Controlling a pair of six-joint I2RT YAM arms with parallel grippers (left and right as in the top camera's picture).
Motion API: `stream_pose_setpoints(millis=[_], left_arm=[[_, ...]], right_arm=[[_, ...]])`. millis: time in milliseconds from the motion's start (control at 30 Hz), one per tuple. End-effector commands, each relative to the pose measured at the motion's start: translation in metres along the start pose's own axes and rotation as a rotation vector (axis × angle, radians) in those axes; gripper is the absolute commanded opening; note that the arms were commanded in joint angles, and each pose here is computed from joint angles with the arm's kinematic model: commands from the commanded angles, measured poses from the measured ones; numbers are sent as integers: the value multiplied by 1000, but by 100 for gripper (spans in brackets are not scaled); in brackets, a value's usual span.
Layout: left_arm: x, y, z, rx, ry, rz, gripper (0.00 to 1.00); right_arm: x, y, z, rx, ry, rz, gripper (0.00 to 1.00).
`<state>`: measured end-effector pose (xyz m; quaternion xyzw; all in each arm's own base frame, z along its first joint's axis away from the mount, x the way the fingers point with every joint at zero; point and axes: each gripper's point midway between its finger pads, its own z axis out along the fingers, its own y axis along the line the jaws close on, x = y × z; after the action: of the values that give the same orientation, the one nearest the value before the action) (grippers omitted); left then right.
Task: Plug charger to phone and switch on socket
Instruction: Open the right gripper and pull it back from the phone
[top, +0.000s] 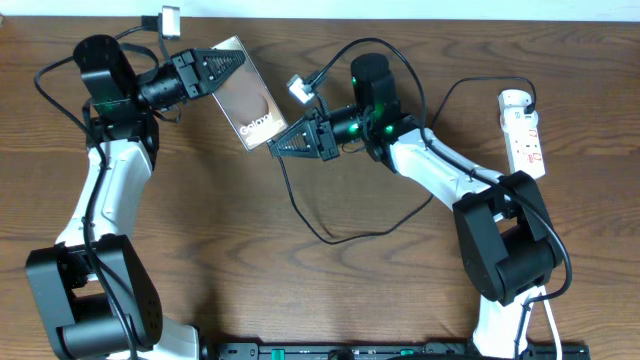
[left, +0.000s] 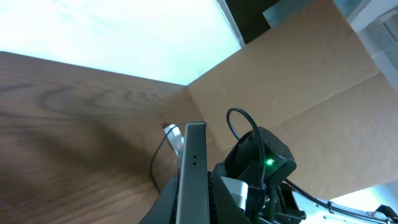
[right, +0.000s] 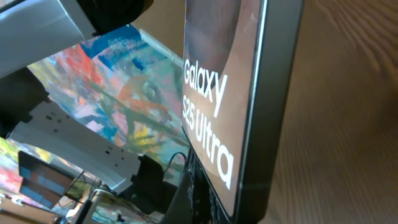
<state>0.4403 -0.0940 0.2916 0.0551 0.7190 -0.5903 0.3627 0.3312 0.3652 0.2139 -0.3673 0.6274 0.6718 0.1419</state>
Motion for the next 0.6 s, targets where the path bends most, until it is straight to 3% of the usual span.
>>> stream_pose_setpoints(millis=[0, 367, 400, 433, 500, 533, 567], left_arm=[[28, -23, 11, 105, 122, 29, 7], [28, -23, 11, 104, 121, 24, 7], [28, -23, 11, 104, 122, 24, 8], [28, -23, 11, 104, 122, 21, 8], [28, -23, 11, 104, 122, 21, 7], [28, -23, 11, 104, 122, 21, 7], [28, -23, 11, 104, 122, 21, 7]], right_arm=[[-36, -3, -12, 105, -91, -90, 1], [-37, -4, -15, 108, -95, -75, 2], [-37, -4, -16, 110, -97, -74, 9], [-37, -4, -16, 110, -98, -74, 27], [-37, -4, -16, 106, -96, -75, 83], [-37, -3, -16, 104, -94, -75, 96], [-36, -3, -16, 103, -94, -75, 99]])
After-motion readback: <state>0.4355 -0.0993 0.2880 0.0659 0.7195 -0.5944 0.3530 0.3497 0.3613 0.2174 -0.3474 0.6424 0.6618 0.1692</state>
